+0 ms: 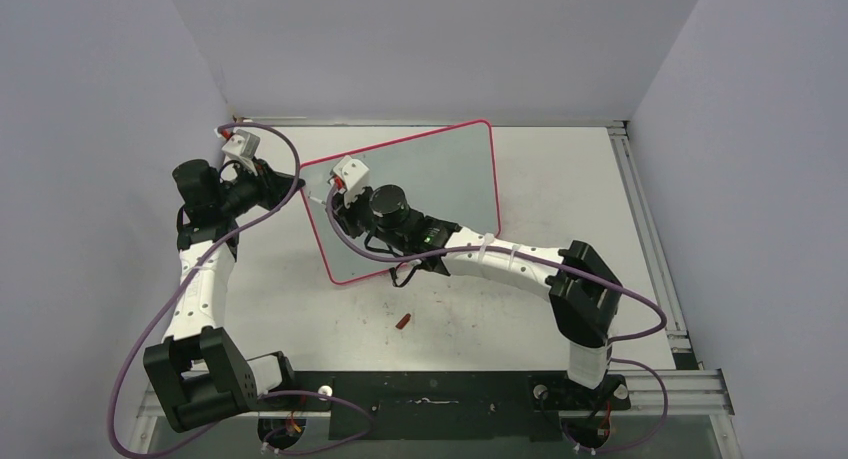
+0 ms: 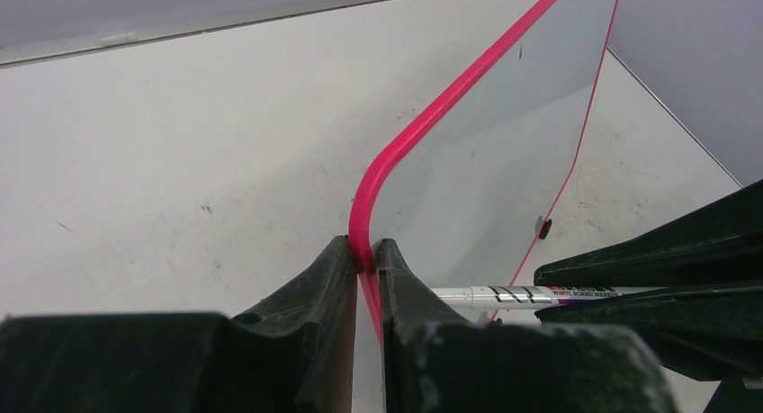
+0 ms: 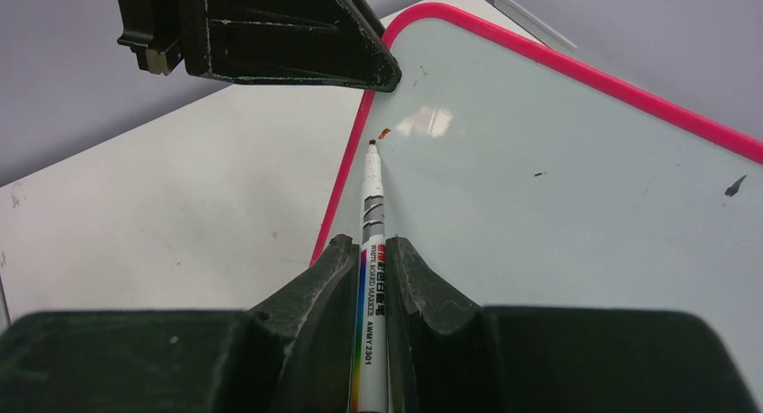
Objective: Write a sentence on the whiteboard
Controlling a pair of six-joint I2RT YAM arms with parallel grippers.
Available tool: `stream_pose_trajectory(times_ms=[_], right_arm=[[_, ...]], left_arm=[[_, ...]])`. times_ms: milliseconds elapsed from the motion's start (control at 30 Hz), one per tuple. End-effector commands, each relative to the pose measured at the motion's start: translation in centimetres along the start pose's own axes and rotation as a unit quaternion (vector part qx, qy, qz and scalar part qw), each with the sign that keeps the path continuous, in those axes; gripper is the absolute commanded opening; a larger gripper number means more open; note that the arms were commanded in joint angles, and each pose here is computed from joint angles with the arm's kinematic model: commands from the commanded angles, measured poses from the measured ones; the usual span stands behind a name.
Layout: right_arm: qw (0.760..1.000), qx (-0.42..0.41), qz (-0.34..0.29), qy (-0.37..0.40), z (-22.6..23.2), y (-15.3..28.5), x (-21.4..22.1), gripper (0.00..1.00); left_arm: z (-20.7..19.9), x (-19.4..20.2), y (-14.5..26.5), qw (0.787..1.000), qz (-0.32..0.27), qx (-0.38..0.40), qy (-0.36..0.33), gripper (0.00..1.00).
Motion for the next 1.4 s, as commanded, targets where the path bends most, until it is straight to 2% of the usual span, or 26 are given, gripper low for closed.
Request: stream_pose_trajectory(times_ms=[0,800,1367], right_arm=[[0.999,0.030,-0.030,0.004,-0.3,-0.4,-1.6,0.05],[0.993,0.092,-0.073,0.006,-1.3,-0.1,-3.4,0.05],[0.995,0.092,-0.026,0.009,-1.3,0.5,-0.3,0.05]], left_arm=[[-0.3,1.0,0.2,1.000,0.018,0.011,0.012,0.00],[-0.4,1.0,0.2,1.000,0.017,0.014,0.010,0.00],[-0.6,0.8,0.3,1.000,0.013,0.013,0.008,0.00]])
Point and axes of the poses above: each gripper's point midway between its finger pads, its own y axis back along the fingers, its own z axis along the line the jaws close on, x = y × z, the point moved 10 cm from there along y, back along the fingers, and after that the axes turned 1 degree about -y, right-handed, at the moved point
